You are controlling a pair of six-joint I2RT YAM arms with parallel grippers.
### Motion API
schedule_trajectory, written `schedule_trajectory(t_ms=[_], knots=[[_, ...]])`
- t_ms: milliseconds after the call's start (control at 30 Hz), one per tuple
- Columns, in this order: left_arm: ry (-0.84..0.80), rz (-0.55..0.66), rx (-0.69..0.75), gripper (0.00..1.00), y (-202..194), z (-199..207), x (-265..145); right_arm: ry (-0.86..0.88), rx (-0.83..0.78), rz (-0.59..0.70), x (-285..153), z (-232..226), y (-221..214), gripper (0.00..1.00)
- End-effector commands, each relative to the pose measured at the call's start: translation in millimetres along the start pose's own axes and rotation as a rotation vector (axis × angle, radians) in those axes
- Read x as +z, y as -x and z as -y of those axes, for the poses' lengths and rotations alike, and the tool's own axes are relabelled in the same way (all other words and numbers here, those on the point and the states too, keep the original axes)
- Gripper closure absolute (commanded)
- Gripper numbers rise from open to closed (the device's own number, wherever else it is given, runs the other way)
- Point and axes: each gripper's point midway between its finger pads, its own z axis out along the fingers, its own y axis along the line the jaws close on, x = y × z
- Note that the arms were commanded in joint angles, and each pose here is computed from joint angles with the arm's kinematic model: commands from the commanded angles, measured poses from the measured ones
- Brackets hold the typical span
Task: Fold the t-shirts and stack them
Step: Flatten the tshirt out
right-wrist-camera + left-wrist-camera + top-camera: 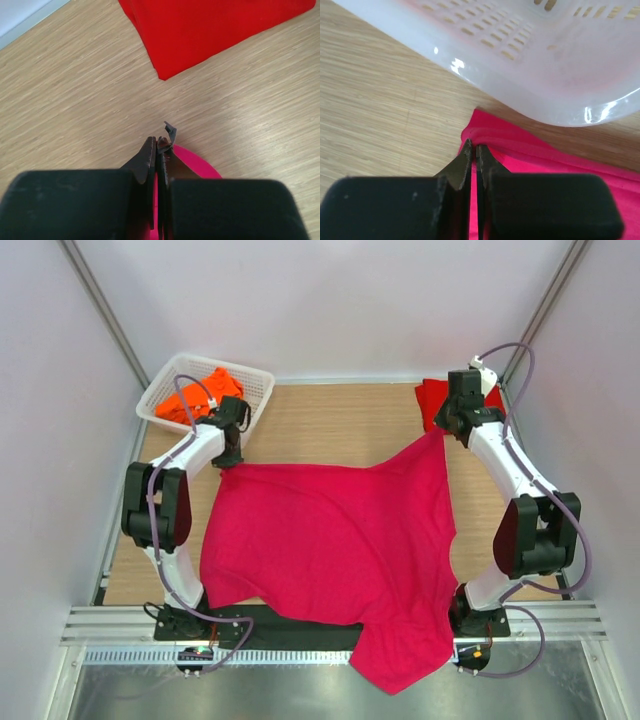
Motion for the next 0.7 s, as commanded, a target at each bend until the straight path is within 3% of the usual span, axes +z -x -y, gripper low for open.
schedule_trajectory(t_ms=[0, 267, 433, 667], knots=[[0.046, 0.111, 0.029, 1.00, 36.1, -17.2, -18.6, -0.038, 0.041, 0.087, -15.6, -3.5, 47.3, 0.99], [0.077, 0.175, 0.093, 1.00, 46.6, -33.3, -34.5, -0.018, 0.048, 0.062, -3.0, -13.0, 53.3, 0.99], [0.022, 0.281, 0.081, 1.00, 58.3, -30.7, -49.5, -0.053, 0.066, 0.065, 3.0, -9.6, 58.9, 0.99], [-0.001, 0.280, 0.123, 0.98, 66.4, -25.2, -51.3, -0.081, 0.076, 0.013, -1.7, -10.1, 60.0, 0.99]])
